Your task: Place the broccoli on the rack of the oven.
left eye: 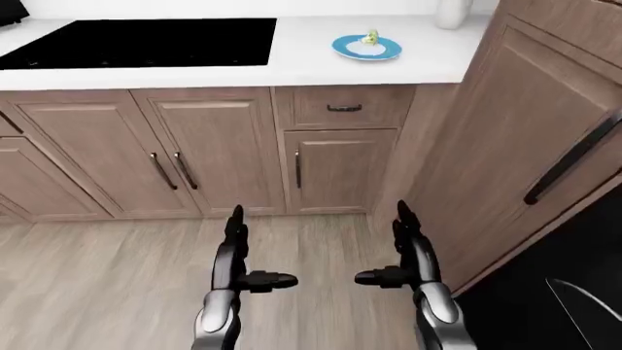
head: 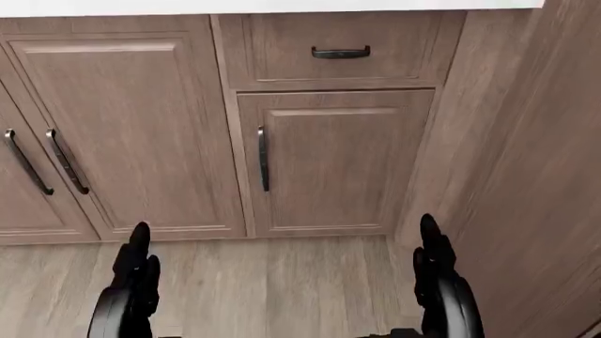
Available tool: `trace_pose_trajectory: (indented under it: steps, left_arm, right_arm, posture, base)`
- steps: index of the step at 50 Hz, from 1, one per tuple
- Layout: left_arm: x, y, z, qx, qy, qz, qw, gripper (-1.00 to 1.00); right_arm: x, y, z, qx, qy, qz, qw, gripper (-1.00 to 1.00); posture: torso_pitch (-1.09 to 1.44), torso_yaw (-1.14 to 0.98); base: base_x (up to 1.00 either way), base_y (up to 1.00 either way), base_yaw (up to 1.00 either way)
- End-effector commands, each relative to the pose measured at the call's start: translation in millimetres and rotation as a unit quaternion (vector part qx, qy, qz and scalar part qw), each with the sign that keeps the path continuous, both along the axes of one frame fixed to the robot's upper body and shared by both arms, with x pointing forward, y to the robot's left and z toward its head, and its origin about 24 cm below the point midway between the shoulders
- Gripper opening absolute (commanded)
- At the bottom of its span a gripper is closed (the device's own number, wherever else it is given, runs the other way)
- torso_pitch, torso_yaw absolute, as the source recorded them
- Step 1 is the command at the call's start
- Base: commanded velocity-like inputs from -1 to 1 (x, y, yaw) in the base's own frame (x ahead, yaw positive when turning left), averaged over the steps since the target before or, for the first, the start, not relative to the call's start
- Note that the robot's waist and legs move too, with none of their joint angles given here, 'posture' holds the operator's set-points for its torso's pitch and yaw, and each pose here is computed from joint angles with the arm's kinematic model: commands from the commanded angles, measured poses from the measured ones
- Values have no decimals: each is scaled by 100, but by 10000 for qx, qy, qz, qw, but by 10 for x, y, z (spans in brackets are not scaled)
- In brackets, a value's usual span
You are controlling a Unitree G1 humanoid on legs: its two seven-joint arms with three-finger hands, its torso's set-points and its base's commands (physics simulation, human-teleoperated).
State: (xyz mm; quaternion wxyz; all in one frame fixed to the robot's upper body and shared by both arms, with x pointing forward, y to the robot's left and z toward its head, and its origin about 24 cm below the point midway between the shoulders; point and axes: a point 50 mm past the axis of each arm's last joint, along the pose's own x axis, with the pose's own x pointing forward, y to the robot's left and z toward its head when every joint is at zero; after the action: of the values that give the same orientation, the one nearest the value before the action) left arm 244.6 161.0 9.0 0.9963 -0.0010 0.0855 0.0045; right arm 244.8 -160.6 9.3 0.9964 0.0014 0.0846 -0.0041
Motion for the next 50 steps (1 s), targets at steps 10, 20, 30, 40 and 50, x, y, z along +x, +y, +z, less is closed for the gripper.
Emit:
trace_pose_trajectory:
  steps: [10,20,30,40,50]
  left_arm:
    - [77,-9,354,79,-956,-5,9954,100]
    - [142,27,358,45,-988,134,9950,100]
    - [609,158,430,56,-1097,488,9927,100]
    - [1162,230,1202,-10,-1492,435,9879,100]
    - [1326,204,1607,14,-1499,346,9881,100]
  right_arm:
    - [85,11,324,-81,-845,49,9964,100]
    - [120,30,327,-52,-809,107,9967,100]
    - [629,-105,356,9,-740,-306,9968,100]
    - [1175,-84,1208,-223,-1188,-266,9923,100]
    - [1153,-109,1805,-400,-1419,-224,9888,100]
  posture:
    - [0,0]
    - [0,0]
    - [0,0]
    - [0,0]
    - [0,0]
  base:
    - [0,0,0]
    - [0,0,0]
    - [0,0,0]
    - [0,0,0]
    - [0,0,0]
